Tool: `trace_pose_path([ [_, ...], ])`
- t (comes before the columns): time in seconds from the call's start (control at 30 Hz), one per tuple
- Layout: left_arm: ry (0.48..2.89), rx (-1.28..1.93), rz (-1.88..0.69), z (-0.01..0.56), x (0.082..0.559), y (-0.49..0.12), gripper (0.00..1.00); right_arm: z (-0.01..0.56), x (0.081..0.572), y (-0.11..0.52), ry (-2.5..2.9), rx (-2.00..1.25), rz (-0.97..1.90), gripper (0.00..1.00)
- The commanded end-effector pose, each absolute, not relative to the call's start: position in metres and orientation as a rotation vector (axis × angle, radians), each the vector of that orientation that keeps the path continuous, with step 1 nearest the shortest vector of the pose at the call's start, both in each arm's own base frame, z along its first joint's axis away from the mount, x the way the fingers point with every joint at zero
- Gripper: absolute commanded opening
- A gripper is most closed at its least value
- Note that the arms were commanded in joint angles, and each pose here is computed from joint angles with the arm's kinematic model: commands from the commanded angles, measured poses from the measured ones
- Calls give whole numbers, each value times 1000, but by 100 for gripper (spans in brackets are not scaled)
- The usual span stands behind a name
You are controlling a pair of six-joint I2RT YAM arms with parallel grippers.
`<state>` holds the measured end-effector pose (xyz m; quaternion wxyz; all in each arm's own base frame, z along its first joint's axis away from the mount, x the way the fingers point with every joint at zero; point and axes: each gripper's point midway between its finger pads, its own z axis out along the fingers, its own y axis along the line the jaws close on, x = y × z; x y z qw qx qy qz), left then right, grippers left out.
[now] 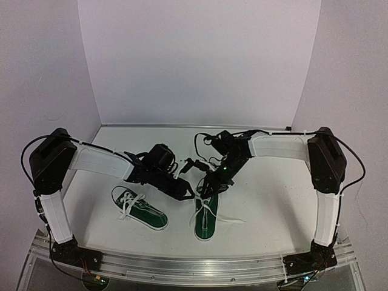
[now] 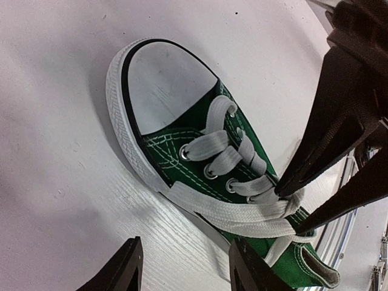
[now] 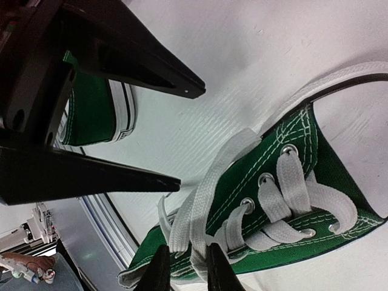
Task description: Tie the shoes
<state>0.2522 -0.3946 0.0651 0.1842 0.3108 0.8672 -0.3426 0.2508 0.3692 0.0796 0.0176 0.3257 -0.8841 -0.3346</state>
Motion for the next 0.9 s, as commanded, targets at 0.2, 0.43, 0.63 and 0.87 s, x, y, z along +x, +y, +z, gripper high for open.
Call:
trace_pose_path([
  [0.2,2364,852,-1046,86,256,-397,52,113,265,376,-2791,1055,-1107,23],
  [0.43,2298,780,-1151,100,270,-402,53,109,274,366,-2806,994,-1109,21],
  [0.63,2289,732,-1183,94,283,-415,52,98,270,362,-2795,960,-1090,20],
  [0.87,2325,730,-1221,77,284,-423,48,85,266,357,-2783,943,-1062,18],
])
